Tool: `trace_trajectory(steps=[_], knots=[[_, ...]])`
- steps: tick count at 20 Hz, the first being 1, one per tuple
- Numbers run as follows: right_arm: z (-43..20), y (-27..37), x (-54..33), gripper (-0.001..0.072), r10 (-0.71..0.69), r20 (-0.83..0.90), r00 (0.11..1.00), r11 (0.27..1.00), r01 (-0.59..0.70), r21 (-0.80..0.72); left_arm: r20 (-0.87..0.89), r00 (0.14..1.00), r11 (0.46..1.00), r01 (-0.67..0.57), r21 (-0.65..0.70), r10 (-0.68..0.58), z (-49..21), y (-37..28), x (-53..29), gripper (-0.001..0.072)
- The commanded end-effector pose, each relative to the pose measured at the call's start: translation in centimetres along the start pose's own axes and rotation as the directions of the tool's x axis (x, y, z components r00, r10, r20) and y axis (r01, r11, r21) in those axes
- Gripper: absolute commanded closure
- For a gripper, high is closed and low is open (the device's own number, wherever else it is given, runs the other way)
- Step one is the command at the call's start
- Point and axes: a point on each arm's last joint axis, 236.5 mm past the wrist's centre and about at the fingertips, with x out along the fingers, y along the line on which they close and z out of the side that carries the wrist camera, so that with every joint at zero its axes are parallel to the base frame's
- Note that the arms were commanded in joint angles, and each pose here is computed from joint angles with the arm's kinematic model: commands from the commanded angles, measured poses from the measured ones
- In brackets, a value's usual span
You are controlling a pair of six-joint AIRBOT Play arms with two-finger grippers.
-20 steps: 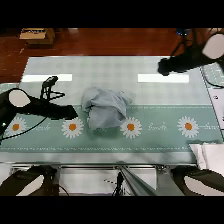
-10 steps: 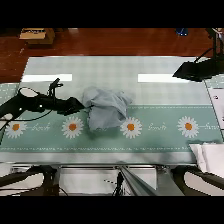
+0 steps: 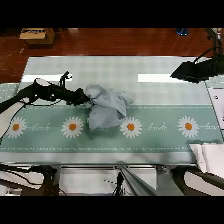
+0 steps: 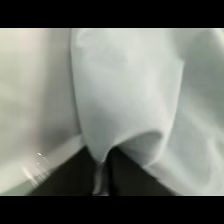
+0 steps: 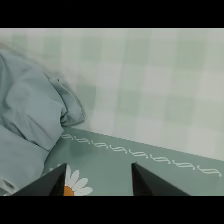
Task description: Fold the shirts.
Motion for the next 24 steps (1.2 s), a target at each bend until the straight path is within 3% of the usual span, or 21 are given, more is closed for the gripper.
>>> trace_trajectory(steps=[1, 5, 8, 12, 20, 24], knots=[[-0.3, 0.0, 0.0, 0.0219, 0.0, -0.014, 1.0, 1.0, 0.0, -0.007, -0.064, 0.998, 0.999, 0.026, 0.022, -0.024, -0.4, -0.8, 1.3, 0.0687], [-2.2, -1.6, 1.3, 0.0219, -0.034, -0.066, 0.997, 0.999, 0.035, 0.011, -0.135, 0.988, 0.997, 0.072, 0.009, -0.07, -1.8, -1.1, 0.1, 0.0688], [-5.9, -1.6, 6.0, 0.0218, 0.043, -0.117, 0.992, 0.993, -0.03, 0.117, -0.143, 0.986, 0.996, 0.09, 0.01, -0.088, -1.9, -1.2, -0.9, 0.0688], [-7.6, 0.0, 12.7, 0.0193, 0.123, -0.021, 0.992, 0.954, -0.113, 0.279, -0.124, 0.988, 0.994, 0.1, 0.051, -0.093, -1.6, -2.3, -2.0, 0.0688], [-10.6, 7.6, 22.5, 0.0166, 0.255, -0.057, 0.965, 0.935, -0.231, 0.269, -0.11, 0.989, 0.991, 0.107, 0.077, -0.098, -1.5, -3.3, -2.9, 0.0688], [-8.9, 8.6, 23.9, 0.0188, 0.205, 0.051, 0.977, 0.943, -0.211, 0.256, -0.112, 0.989, 0.991, 0.108, 0.078, -0.099, -1.6, -3.4, -2.9, 0.0688]])
